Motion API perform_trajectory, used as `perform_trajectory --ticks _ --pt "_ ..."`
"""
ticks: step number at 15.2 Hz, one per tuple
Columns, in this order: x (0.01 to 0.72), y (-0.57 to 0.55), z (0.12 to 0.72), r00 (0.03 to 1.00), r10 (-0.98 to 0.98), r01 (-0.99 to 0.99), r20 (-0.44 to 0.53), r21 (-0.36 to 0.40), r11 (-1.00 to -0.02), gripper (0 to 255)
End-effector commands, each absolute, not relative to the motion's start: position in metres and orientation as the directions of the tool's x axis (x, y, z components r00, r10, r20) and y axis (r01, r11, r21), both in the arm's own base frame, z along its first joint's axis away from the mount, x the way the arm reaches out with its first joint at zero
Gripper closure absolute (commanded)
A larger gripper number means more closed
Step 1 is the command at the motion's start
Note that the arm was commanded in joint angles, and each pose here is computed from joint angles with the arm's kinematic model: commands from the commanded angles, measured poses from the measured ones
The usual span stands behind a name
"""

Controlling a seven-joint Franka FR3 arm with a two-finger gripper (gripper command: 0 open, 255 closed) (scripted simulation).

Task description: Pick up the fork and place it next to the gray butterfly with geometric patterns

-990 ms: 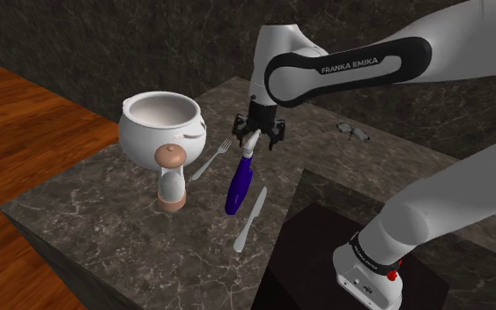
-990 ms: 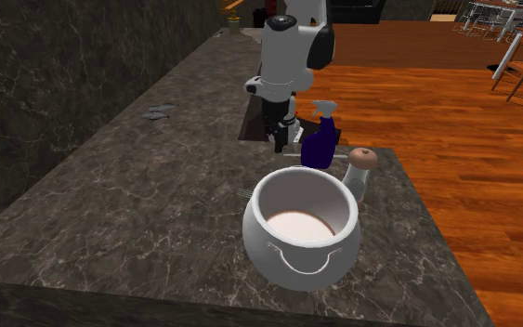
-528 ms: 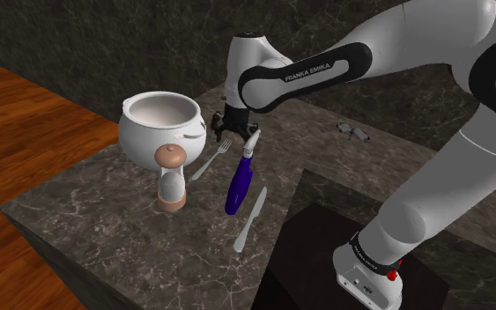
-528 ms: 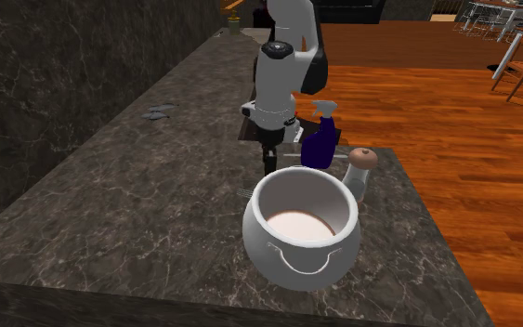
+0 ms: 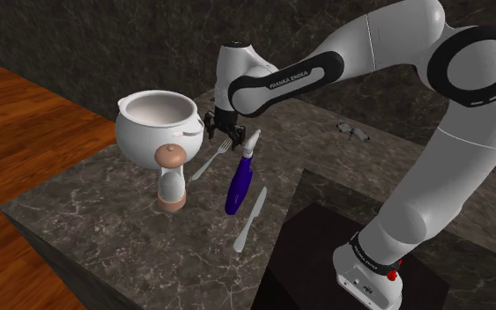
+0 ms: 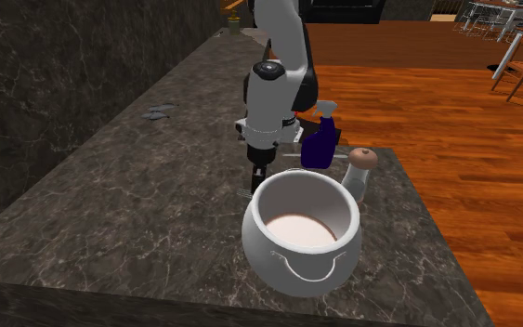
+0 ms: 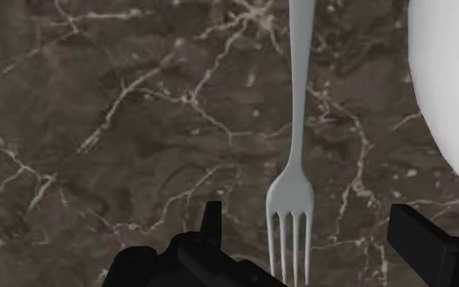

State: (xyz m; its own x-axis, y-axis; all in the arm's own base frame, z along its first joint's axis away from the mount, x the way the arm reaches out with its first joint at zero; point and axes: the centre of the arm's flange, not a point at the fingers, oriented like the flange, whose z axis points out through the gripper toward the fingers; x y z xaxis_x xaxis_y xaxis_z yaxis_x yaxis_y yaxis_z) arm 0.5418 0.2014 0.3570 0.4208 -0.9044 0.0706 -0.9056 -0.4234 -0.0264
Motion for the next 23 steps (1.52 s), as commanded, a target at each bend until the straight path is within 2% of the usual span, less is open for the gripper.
perform_trajectory --ticks 1,11,12,23 --pt "0.543 0.203 0.341 0.423 -0.904 -0.905 0.065 -0.019 -0.425 0" --pt "0.543 0.202 0.328 0.423 -0.904 -0.905 0.065 -0.019 -0.425 0" --pt "0.543 0.202 0.328 0.423 -0.904 -0.905 0.065 -0.019 -0.425 255" --pt "0.543 0.202 0.338 0.423 -0.904 -0.905 0.065 -0.019 -0.425 255"
